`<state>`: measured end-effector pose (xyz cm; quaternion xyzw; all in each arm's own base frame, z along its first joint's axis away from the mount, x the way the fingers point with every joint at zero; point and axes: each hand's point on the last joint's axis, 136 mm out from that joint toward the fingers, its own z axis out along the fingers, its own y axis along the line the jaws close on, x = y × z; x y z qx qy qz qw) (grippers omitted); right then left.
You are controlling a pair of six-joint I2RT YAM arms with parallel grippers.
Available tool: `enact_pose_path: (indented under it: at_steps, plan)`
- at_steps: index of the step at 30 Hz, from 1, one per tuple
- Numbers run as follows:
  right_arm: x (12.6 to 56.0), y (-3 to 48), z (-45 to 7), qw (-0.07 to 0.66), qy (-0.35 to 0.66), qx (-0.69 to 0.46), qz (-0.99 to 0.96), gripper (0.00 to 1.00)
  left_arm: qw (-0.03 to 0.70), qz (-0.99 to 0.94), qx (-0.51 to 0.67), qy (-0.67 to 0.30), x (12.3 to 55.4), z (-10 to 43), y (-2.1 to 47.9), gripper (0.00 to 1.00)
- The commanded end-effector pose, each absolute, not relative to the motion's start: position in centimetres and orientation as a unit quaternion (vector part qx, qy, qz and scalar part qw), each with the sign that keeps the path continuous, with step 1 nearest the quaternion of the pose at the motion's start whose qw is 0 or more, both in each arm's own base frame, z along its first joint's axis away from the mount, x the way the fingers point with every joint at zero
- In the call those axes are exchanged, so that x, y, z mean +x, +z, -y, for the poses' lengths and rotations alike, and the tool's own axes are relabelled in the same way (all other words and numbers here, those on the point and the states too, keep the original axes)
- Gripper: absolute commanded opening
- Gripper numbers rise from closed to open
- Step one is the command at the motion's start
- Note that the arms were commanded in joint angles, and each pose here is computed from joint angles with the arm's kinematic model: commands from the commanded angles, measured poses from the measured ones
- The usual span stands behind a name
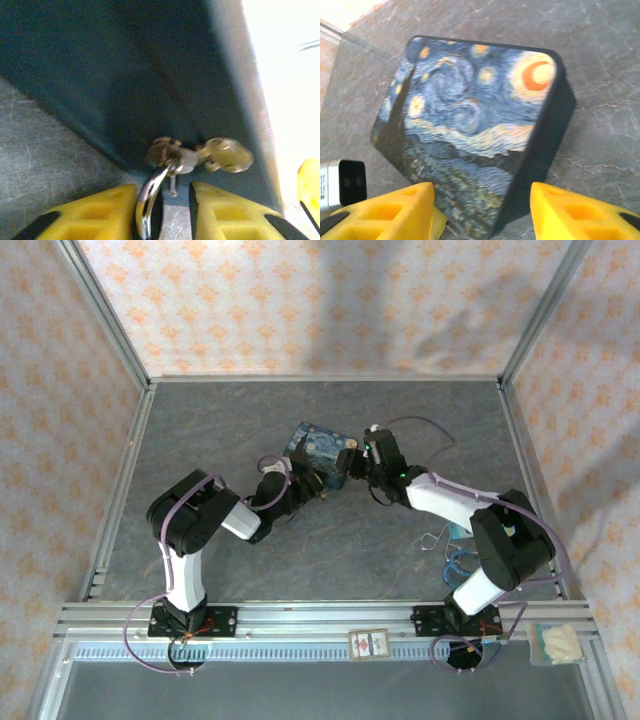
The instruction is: Unlock the padlock with the key
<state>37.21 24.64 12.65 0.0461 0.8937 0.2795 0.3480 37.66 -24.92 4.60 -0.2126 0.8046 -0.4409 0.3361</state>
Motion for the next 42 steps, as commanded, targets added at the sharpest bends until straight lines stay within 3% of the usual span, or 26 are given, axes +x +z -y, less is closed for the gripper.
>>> enact_pose_path:
  at_steps: [1,8,17,28,42]
  plan:
    - [37.2,15.3,-25.1,0.395,0.251,-0.013,-0.884,0.52,0.339,-0.798,-0.221,-0.447,37.2,24.1,5.8,0.48]
    - [35.0,15.3,-30.2,0.368,0.247,-0.119,-0.889,0.51,0.369,-0.78,-0.266,-0.429,36.4,19.3,7.9,0.6]
    - [32.4,10.2,-34.5,0.306,0.138,-0.216,-0.917,0.5,0.412,-0.751,-0.322,-0.403,37.6,12.3,9.7,0.6]
    - [34.5,6.5,-32.3,0.31,-0.008,-0.22,-0.925,0.54,0.418,-0.724,-0.329,-0.439,38.6,12.3,10.8,0.6]
    - [36.0,4.3,-31.4,0.345,-0.058,-0.245,-0.904,0.52,0.414,-0.718,-0.323,-0.458,37.9,12.6,10.7,0.6]
